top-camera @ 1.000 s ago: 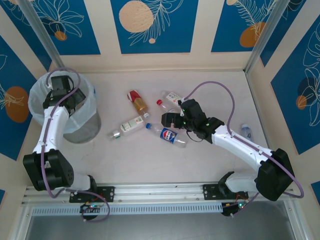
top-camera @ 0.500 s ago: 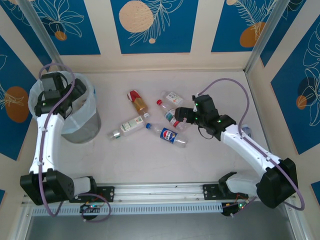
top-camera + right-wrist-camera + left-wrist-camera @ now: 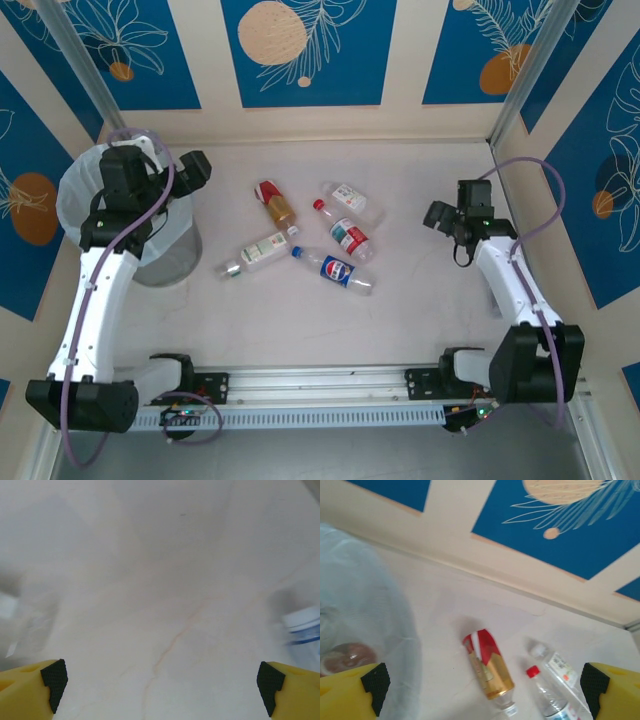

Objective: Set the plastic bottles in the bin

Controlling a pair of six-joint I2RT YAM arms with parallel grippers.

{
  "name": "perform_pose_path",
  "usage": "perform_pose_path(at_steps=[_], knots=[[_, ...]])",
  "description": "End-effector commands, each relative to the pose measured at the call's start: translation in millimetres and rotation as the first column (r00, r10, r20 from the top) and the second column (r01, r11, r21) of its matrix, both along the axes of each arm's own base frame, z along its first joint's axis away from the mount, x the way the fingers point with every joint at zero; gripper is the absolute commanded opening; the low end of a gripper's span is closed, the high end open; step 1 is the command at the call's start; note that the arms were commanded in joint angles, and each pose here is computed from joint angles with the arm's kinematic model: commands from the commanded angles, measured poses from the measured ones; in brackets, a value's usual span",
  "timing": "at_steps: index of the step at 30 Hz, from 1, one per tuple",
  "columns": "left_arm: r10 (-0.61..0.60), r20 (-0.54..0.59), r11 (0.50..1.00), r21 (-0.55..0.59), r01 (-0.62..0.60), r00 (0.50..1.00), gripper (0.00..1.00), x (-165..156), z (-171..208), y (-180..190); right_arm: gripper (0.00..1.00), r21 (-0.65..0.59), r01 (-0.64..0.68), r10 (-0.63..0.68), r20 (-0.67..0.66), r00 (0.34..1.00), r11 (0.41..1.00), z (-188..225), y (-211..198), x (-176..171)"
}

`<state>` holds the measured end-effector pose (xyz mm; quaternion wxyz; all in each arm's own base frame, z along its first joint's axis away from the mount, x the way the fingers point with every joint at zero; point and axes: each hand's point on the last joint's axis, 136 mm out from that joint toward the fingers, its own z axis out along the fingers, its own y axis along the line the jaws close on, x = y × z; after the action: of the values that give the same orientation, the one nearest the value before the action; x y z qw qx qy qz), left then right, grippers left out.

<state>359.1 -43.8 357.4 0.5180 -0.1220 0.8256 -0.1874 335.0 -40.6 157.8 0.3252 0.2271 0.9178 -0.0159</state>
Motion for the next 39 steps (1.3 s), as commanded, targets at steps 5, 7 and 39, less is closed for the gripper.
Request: perform_pose_path(at_steps=[5,7,39], knots=[[-0.165,0.085,0.982,-0.081,0.172,0.983,0.99,0.0,11.1,-33.9,1.00,-0.084,0.135,-0.146,-0.138,0.980,0.987,-21.2,-70.2,-9.9],[-0.214,0.078,0.971,-0.096,0.221,0.974,0.99,1.0,9.7,-43.7,1.00,-0.124,0.173,-0.193,-0.175,0.965,0.977,-29.8,-88.5,-15.3],[-0.358,-0.014,0.934,-0.031,0.357,0.934,0.99,16.0,-12.3,-125.4,0.88,0.165,0.077,0.026,-0.548,0.836,0.983,-129.7,-79.3,-40.6]])
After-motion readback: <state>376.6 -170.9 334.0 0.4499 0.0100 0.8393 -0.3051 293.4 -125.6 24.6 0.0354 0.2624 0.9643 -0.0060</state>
